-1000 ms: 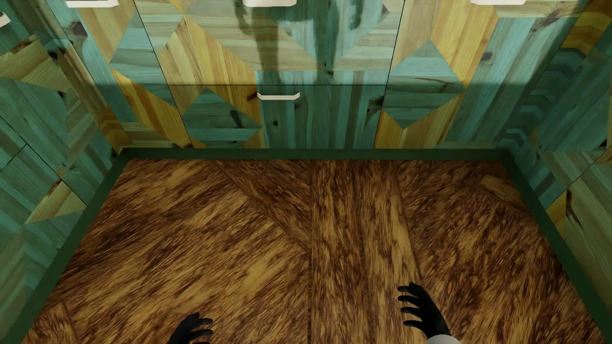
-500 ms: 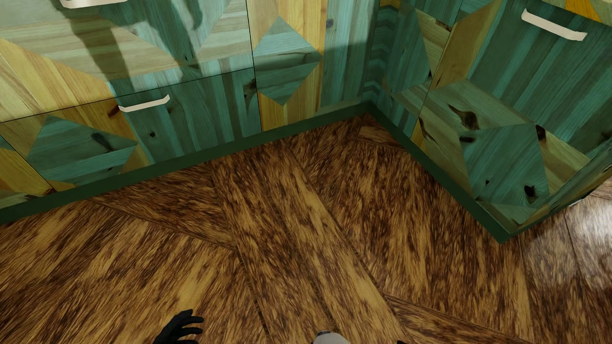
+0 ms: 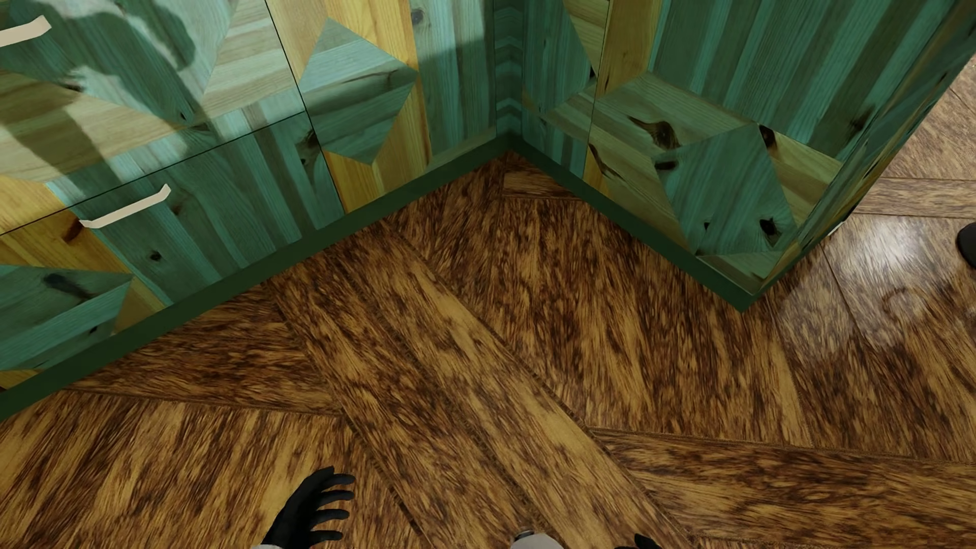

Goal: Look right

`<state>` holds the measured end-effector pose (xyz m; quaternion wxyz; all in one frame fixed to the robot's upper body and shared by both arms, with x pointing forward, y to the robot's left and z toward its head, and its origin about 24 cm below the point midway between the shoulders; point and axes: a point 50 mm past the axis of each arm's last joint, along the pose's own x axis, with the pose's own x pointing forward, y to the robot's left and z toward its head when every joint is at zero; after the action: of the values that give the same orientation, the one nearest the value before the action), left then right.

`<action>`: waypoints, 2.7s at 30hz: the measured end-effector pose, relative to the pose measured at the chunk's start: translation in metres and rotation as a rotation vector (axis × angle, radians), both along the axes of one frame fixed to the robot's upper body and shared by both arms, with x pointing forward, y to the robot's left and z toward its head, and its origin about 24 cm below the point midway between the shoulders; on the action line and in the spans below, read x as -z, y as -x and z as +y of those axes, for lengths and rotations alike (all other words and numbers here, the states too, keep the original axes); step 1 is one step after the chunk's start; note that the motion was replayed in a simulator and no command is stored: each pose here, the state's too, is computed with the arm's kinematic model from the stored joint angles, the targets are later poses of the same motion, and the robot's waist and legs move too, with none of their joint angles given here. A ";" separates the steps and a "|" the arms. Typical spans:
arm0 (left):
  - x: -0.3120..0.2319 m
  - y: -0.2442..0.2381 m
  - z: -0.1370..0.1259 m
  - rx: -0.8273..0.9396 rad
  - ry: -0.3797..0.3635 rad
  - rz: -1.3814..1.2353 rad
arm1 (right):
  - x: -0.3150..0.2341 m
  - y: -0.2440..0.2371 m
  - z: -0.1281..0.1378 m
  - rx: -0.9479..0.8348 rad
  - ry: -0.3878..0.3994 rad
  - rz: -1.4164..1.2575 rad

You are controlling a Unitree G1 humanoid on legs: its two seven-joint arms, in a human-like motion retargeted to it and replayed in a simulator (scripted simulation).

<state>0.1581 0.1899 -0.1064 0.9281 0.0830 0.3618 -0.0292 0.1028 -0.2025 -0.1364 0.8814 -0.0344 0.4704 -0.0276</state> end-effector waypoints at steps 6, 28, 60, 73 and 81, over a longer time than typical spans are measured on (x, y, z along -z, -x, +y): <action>0.008 0.016 0.019 -0.035 -0.057 0.086 | -0.004 -0.009 0.013 -0.002 -0.021 -0.078; 0.010 0.022 0.020 -0.010 -0.033 0.108 | 0.000 0.008 0.011 0.061 0.004 -0.017; 0.009 0.005 0.016 -0.077 -0.050 0.103 | -0.008 -0.009 -0.007 -0.013 0.062 -0.097; 0.006 0.009 0.013 -0.066 -0.040 0.033 | 0.003 0.031 -0.009 0.024 0.085 0.056; 0.000 -0.004 0.000 -0.052 -0.011 -0.014 | 0.000 0.000 -0.007 -0.016 0.016 0.033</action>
<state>0.1617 0.1896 -0.1067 0.9305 0.0788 0.3577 -0.0027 0.1028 -0.2099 -0.1362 0.8734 -0.0456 0.4842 -0.0239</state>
